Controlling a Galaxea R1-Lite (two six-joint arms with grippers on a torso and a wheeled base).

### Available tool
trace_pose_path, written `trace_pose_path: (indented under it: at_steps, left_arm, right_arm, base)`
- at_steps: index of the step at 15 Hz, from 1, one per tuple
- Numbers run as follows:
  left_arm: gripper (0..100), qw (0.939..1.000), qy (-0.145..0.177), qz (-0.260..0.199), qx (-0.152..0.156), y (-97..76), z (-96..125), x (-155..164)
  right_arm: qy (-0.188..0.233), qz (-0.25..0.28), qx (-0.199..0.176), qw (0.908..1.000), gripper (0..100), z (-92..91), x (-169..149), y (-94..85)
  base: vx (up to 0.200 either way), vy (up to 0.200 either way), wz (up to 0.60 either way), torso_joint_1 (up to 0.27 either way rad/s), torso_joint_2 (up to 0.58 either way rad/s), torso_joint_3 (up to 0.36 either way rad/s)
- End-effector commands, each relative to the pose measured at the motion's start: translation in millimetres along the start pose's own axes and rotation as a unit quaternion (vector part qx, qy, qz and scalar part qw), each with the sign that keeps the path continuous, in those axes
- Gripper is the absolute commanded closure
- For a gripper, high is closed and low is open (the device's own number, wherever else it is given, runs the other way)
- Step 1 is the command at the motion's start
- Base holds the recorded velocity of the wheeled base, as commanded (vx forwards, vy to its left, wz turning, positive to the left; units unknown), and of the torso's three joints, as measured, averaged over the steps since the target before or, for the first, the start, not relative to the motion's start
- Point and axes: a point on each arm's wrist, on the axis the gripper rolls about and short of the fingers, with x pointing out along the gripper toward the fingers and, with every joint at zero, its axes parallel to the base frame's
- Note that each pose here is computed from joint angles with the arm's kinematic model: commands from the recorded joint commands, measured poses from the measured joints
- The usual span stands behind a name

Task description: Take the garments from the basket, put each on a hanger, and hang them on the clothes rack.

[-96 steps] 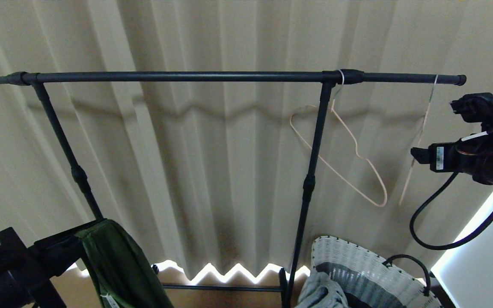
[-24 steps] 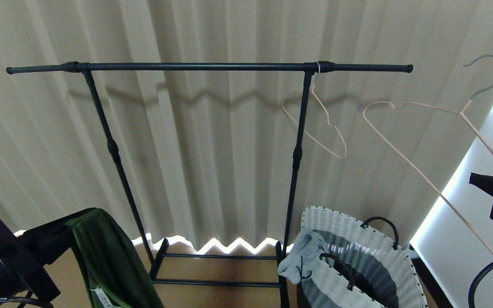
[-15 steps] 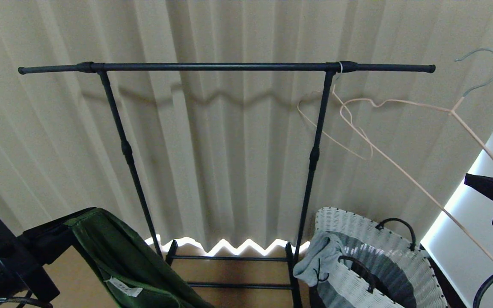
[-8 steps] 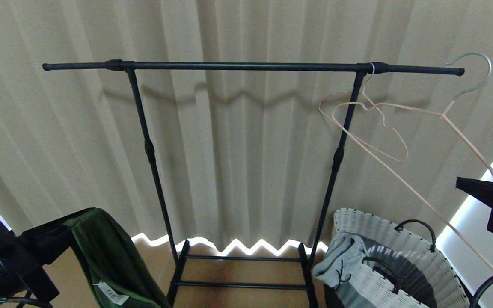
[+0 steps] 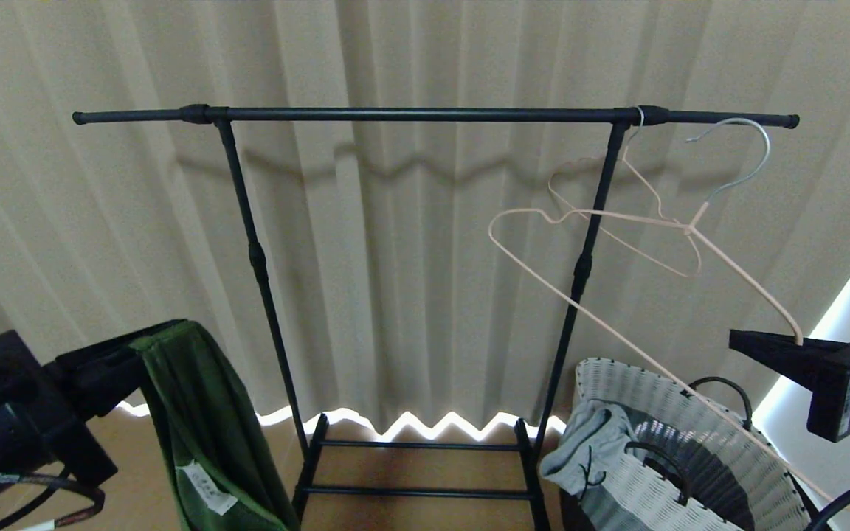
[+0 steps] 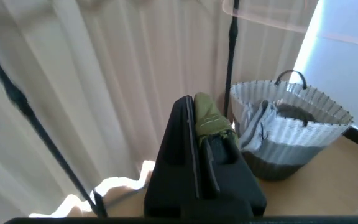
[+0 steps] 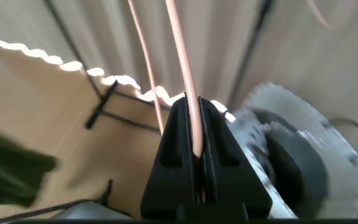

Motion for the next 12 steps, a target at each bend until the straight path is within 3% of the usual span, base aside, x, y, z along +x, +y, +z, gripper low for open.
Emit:
trace_pose_path:
  at_steps: [1, 4, 5, 8, 10, 12]
  left_arm:
    - [100, 0.9997, 0.013, 0.002, 0.019, 5.3, 15, 33]
    - [100, 0.9954, 0.081, 0.045, 0.025, -1.8, 36, 74]
    - [100, 0.9893, 0.127, 0.065, 0.028, -3.3, 42, 90]
    - [100, 0.9825, 0.149, 0.107, 0.031, 4.6, 53, 128]
    - [100, 0.9708, 0.166, 0.169, 0.040, 11.1, 53, 164]
    - [100, 0.9659, 0.179, 0.182, 0.043, 12.8, 50, 177]
  right_arm:
    - [0.006, 0.024, -0.007, 0.9997, 100, -1.9, 9, 8.6]
    - [0.003, 0.054, -0.015, 0.9984, 100, -3.6, 15, 19.6]
    - [0.007, 0.082, -0.017, 0.9964, 100, -4.5, 15, 22.8]
    - [0.011, 0.133, -0.021, 0.9908, 100, -4.2, 14, 28.3]
    - [0.017, 0.168, -0.029, 0.9853, 100, -6.2, 12, 36.6]
    - [0.020, 0.191, -0.035, 0.9807, 100, -6.6, 11, 42.3]
  base:
    - [0.000, 0.000, 0.00, 0.000, 0.00, 0.000]
    - [0.000, 0.000, 0.00, 0.000, 0.00, 0.000]
    - [0.000, 0.000, 0.00, 0.000, 0.00, 0.000]
    - [0.000, 0.000, 0.00, 0.000, 0.00, 0.000]
    - [0.000, 0.000, 0.00, 0.000, 0.00, 0.000]
    - [0.000, 0.000, 0.00, 0.000, 0.00, 0.000]
